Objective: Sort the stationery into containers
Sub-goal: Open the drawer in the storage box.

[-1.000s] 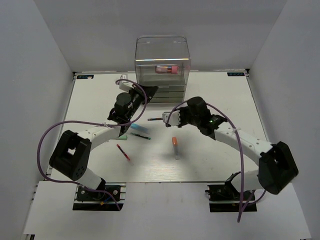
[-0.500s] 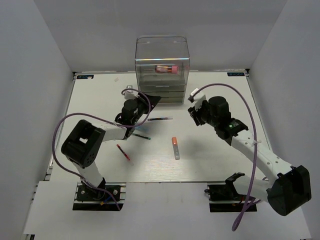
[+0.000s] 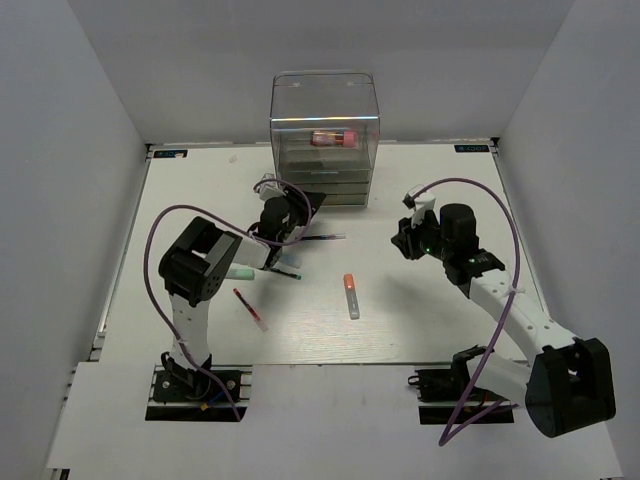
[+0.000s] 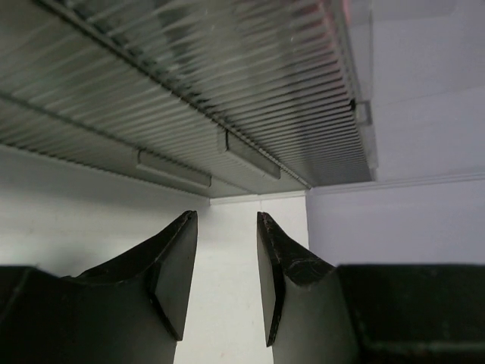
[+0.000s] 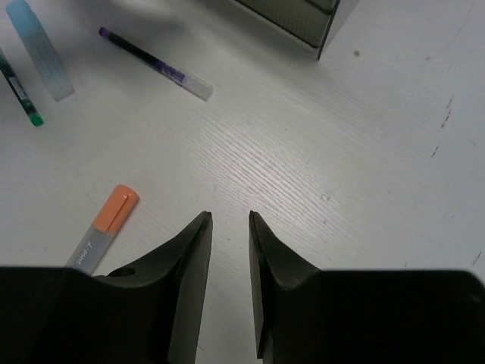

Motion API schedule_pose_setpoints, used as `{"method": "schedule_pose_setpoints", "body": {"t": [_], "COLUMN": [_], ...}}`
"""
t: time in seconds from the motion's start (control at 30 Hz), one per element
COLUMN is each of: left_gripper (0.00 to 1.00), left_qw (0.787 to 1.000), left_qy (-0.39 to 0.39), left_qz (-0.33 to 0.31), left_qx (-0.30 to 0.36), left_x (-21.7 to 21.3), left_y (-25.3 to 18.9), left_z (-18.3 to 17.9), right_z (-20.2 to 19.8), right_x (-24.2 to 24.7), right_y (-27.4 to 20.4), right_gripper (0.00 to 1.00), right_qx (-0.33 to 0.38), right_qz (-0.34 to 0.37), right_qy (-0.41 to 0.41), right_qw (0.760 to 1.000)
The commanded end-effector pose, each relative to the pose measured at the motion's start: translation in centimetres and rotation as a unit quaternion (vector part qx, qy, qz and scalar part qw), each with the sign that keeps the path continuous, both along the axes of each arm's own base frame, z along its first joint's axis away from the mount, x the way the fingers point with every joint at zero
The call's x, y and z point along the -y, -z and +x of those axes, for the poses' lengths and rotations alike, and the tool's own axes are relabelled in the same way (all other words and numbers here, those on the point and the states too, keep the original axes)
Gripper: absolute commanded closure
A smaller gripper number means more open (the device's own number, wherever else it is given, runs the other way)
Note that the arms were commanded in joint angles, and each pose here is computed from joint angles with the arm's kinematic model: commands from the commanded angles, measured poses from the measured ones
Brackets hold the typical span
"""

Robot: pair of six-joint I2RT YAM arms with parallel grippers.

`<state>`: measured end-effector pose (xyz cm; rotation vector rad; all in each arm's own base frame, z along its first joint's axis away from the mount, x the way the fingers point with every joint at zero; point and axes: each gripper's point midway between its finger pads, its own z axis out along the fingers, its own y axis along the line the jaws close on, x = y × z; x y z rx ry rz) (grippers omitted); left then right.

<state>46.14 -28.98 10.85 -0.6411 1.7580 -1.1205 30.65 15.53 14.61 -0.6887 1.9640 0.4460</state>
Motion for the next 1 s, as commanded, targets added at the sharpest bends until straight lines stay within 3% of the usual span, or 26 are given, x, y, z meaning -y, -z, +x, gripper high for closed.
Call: {"method": "schedule_pose_setpoints", "body": {"t": [0.0, 0.33, 0.7, 0.97], "left_gripper": [0.53, 0.55, 0.58, 0.55], "left_qw": [0.998, 0.997, 0.993, 0.994], "left_qy": [-0.01, -0.026, -0.04, -0.05], "left_qz": [-0.03, -0.052, -0.076, -0.069], "left_qx": [0.055, 0.058, 0.082, 0.064], "left_x": [0.6, 0.9, 0.4, 0.4], "left_y": [-3.8, -2.7, -3.8, -3.0], "left_z": [1.3, 2.7, 3.5, 4.2], "right_z": [0.4, 0.5, 0.4, 0.4], "right_x": [-0.6, -0.5, -0.1, -0.1], "right_y": [-2.3, -2.3, -1.9, -1.9], "right_gripper": [0.67, 0.61, 0.6, 0.6], "right_qx": [0.037, 0.048, 0.062, 0.063], "right_qz": [0.033, 0.023, 0.006, 0.004], "right_qy": [-0.018, -0.031, -0.034, -0.035], "right_qw": [0.999, 0.998, 0.997, 0.997]}}
